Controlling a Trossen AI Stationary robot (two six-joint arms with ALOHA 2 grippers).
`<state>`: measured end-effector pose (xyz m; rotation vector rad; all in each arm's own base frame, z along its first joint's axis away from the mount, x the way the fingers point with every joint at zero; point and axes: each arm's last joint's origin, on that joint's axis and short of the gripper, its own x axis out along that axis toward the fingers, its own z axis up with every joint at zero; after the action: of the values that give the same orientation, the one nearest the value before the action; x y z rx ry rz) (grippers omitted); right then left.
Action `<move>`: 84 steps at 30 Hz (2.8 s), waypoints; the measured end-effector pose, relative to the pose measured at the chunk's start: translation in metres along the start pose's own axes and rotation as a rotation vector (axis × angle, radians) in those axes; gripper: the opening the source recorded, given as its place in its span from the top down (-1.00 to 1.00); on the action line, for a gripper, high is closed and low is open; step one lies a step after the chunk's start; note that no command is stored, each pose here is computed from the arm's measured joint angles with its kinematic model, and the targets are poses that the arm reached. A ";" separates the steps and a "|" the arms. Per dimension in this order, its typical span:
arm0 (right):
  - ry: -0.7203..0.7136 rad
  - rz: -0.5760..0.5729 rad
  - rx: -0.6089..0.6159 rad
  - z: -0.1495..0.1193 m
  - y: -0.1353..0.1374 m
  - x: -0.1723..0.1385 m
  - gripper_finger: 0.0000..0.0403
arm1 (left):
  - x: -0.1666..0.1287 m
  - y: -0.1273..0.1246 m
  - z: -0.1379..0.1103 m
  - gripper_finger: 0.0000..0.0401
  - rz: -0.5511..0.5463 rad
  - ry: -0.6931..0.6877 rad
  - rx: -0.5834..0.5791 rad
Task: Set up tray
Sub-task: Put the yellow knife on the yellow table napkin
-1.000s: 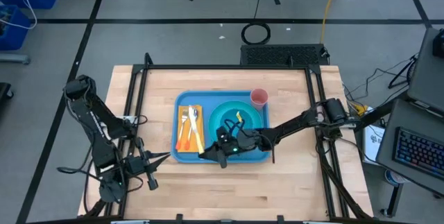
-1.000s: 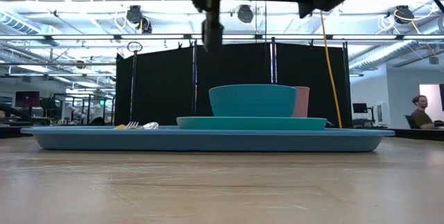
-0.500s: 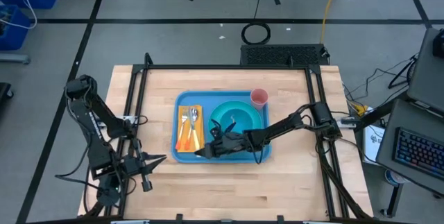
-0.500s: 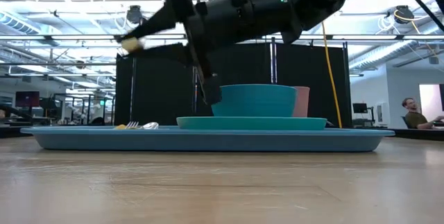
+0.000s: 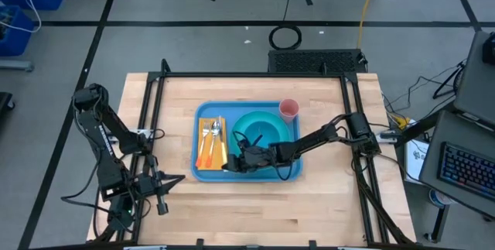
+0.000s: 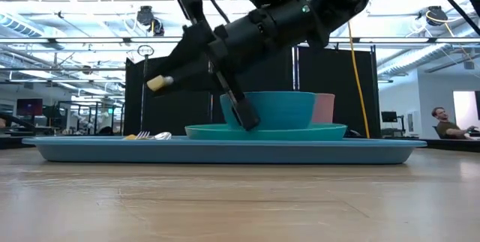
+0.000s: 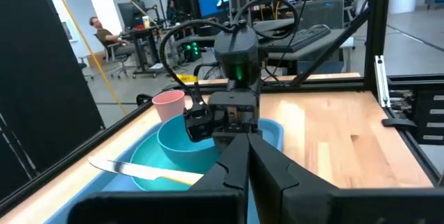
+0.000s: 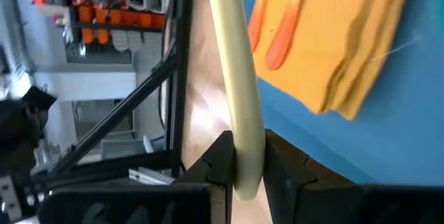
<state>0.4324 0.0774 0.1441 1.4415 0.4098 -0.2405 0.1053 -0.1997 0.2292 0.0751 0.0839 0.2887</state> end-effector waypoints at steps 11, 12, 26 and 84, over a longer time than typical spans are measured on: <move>0.035 0.021 -0.036 -0.004 0.016 0.027 0.80 | -0.001 0.000 -0.002 0.89 -0.025 0.023 -0.003; 0.033 0.010 -0.051 -0.003 0.018 0.027 0.80 | -0.002 0.000 -0.002 0.91 -0.030 0.026 -0.002; 0.050 0.090 -0.023 -0.015 0.030 0.026 0.80 | -0.008 -0.003 -0.009 0.84 -0.056 0.027 -0.003; 0.064 -0.042 0.011 0.002 0.016 0.028 0.76 | -0.008 -0.004 -0.010 0.81 -0.061 0.035 -0.014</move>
<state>0.4644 0.0795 0.1479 1.4549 0.4919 -0.2311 0.0977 -0.2048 0.2195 0.0535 0.1191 0.2293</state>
